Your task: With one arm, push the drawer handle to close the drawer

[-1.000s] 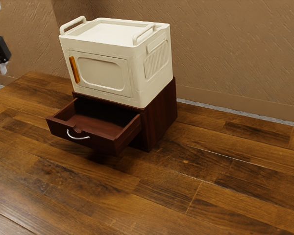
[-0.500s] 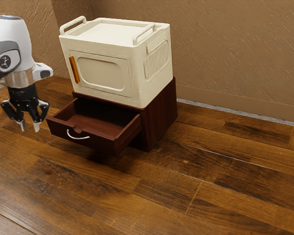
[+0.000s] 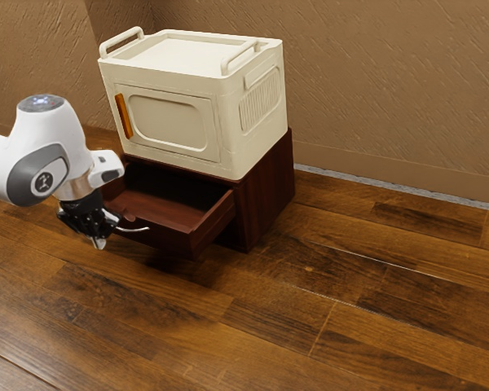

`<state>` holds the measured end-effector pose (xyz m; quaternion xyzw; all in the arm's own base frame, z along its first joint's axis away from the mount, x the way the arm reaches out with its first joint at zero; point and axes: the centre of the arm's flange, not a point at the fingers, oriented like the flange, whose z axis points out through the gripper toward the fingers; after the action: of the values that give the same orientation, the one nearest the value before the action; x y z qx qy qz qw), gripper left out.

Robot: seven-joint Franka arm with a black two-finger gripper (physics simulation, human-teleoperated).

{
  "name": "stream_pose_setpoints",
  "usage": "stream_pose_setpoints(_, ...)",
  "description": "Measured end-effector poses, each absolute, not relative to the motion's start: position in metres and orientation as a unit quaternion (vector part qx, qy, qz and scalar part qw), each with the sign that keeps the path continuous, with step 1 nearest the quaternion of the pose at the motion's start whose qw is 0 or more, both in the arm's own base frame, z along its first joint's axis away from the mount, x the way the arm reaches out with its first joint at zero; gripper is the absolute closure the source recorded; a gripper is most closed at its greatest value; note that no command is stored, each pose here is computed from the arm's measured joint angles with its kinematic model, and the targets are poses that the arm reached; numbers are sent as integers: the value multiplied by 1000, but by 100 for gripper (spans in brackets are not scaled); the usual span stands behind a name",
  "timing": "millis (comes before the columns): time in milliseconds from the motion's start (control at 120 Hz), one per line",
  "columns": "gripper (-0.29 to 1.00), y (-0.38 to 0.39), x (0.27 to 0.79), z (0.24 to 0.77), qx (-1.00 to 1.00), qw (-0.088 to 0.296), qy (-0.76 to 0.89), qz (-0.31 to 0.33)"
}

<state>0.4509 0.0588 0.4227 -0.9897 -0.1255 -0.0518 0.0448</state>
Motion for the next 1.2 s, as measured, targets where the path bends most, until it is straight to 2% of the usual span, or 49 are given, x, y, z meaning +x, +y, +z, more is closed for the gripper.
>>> stream_pose_setpoints(367, 78, 53, 454, 407, -992, 42, -50, -107)
stream_pose_setpoints(667, 79, 54, 469, 382, -994, 43, -4, -104)
stream_pose_setpoints(1200, 78, 51, 516, 386, -989, 51, 52, -125)
